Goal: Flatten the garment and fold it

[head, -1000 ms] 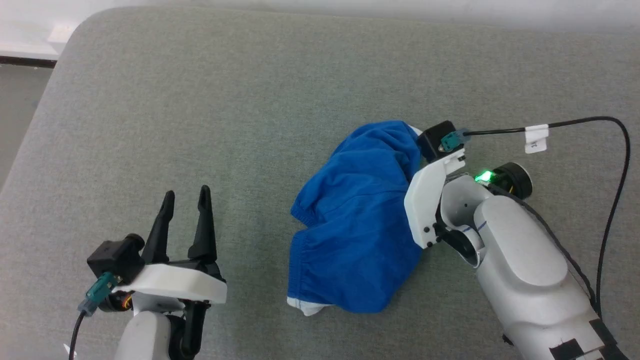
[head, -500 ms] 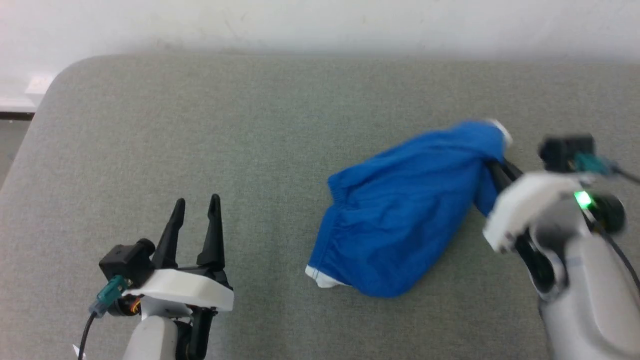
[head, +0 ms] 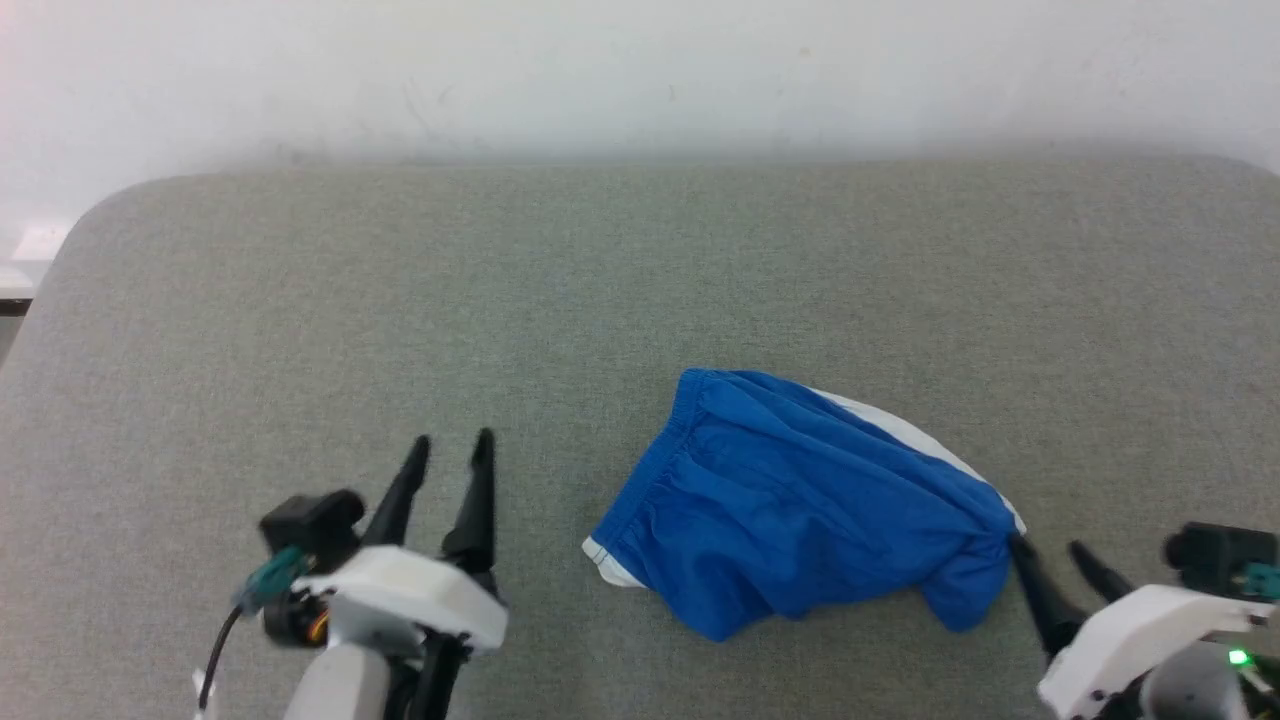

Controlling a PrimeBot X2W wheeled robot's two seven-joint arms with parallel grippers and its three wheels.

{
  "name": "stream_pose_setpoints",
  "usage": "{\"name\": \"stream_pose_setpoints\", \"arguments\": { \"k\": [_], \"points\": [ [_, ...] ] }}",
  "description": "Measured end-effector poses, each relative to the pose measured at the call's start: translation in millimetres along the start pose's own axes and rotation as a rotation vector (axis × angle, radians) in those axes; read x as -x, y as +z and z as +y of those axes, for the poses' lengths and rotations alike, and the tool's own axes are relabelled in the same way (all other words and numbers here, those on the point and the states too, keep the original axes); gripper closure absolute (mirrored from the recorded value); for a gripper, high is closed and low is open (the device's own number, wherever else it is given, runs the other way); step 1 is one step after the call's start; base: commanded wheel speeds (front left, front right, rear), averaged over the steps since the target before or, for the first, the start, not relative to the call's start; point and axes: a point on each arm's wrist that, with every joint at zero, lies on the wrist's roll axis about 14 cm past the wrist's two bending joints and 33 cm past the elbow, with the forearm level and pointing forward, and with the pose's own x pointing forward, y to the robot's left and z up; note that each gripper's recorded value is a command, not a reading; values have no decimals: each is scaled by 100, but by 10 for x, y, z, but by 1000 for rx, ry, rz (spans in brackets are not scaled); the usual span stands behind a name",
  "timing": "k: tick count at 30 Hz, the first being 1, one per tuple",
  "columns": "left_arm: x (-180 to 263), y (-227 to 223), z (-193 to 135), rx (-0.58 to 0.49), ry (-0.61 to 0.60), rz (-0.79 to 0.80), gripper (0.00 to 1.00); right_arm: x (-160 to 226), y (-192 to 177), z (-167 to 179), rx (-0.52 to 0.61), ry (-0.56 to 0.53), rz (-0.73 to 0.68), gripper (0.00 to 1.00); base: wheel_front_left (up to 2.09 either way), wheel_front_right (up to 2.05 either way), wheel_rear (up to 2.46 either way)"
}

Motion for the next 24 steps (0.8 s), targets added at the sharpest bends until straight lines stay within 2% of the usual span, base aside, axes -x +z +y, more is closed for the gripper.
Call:
{"name": "stream_pose_setpoints", "arguments": {
  "k": [3,7,10,14,17,20,23,24],
  "points": [
    [-132,-15,-270,-3,-82,56,0,86,231,-200,-25,-55,-106,0,0,0,0],
    [-448,69,-801,-47,-239,158,0,195,436,-451,-32,-128,-197,0,0,0,0],
    [-601,-65,-1040,-105,-303,334,0,235,508,-520,-33,-151,-222,0,0,0,0],
    [-552,-501,-1135,-221,-334,624,0,306,509,-614,-41,-181,-234,0,0,0,0],
    [-412,-838,-1075,-319,-343,814,0,371,475,-723,-46,-217,-236,0,0,0,0],
    [-361,-1033,-873,-403,-300,921,0,404,428,-790,-47,-240,-226,0,0,0,0],
    [-245,-1237,-756,-430,-285,1021,0,417,394,-829,-53,-254,-223,0,0,0,0],
    [-186,-1311,-753,-431,-290,1053,14,415,384,-838,-55,-256,-220,0,0,0,0]
  ]
}}
